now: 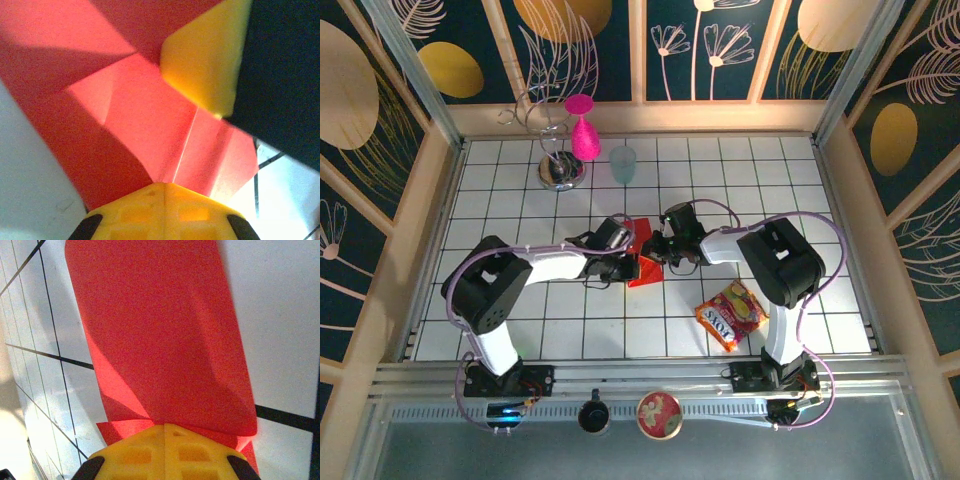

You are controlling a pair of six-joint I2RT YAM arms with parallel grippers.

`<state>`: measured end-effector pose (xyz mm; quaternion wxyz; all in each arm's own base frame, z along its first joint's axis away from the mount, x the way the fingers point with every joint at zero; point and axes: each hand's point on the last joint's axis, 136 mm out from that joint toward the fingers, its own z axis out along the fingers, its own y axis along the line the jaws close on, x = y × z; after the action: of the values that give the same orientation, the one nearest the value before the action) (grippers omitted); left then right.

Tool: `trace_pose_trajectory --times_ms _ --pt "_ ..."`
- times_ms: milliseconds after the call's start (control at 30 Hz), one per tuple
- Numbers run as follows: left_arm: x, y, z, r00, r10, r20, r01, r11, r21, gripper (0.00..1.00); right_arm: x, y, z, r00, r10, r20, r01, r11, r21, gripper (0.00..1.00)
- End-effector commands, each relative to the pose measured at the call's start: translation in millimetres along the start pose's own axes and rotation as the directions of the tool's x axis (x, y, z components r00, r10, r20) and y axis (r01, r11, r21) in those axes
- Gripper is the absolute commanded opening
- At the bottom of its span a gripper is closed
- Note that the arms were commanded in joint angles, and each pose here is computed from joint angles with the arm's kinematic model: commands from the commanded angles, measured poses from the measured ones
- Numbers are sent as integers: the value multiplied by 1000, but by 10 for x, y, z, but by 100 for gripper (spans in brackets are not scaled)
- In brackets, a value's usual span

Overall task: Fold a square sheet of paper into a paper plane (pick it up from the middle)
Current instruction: Fold the triangle a second time at the center of the table.

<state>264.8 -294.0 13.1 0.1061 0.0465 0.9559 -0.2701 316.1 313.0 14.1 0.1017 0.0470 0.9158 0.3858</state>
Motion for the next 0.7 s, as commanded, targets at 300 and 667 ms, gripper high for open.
trace_pose_trajectory --times_ms 300,667 --pt "664 417 -266 990 -28 -142 9 991 -135 0 427 -935 101 988 133 -83 -103 949 298 0" --pt "-162 -326 -471 993 36 114 -42 998 52 0 401 -907 103 989 128 -76 -101 952 290 0"
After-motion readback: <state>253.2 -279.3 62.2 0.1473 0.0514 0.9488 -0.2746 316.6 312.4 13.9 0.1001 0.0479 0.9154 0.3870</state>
